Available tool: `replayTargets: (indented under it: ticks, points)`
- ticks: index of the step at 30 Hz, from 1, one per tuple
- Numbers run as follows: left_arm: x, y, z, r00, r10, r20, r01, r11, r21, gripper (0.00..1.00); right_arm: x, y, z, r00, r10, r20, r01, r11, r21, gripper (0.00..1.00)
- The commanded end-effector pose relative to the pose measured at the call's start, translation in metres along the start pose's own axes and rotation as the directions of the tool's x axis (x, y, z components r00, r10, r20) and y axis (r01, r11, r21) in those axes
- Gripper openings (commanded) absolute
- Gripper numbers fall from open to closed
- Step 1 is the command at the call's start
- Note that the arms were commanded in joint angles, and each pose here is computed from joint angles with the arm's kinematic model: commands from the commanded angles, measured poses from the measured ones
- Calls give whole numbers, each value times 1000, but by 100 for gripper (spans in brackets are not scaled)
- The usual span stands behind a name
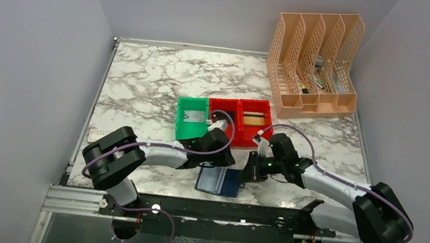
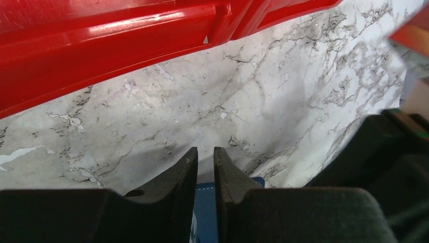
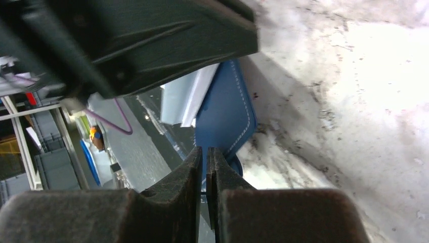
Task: Take the credit cards out of the card holder
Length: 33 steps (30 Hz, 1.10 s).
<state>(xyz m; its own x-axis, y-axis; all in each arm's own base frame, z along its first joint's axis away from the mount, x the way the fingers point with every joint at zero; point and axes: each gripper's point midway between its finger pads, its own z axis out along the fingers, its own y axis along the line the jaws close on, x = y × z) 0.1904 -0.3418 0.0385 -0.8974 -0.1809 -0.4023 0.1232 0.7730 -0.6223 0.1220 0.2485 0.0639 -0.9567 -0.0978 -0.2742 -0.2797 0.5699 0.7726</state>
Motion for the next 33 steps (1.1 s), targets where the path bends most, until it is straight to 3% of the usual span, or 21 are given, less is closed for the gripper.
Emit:
replayTargets:
  ticks: [1,5,11,14,33]
  points:
    - [-12,-16,1,999,12,35,-14,999,34,21,1,-15,15,999,32,-29,-31,999,29,9]
    - [-14,-14,-11,998,41,43,-42,999,17,27,8,-46,27,994,95,-51,-87,986,142,8]
    - [-23,13,-50,990,104,94,-94,990,-105,49,17,-76,35,986,157,-63,-136,958,252,7]
    - [-17,30,-69,991,107,79,-94,984,-154,55,19,-82,38,983,169,-69,-145,953,267,6]
    - [27,66,-81,997,56,-55,-66,979,-191,56,11,-84,41,985,161,-67,-135,948,287,6]
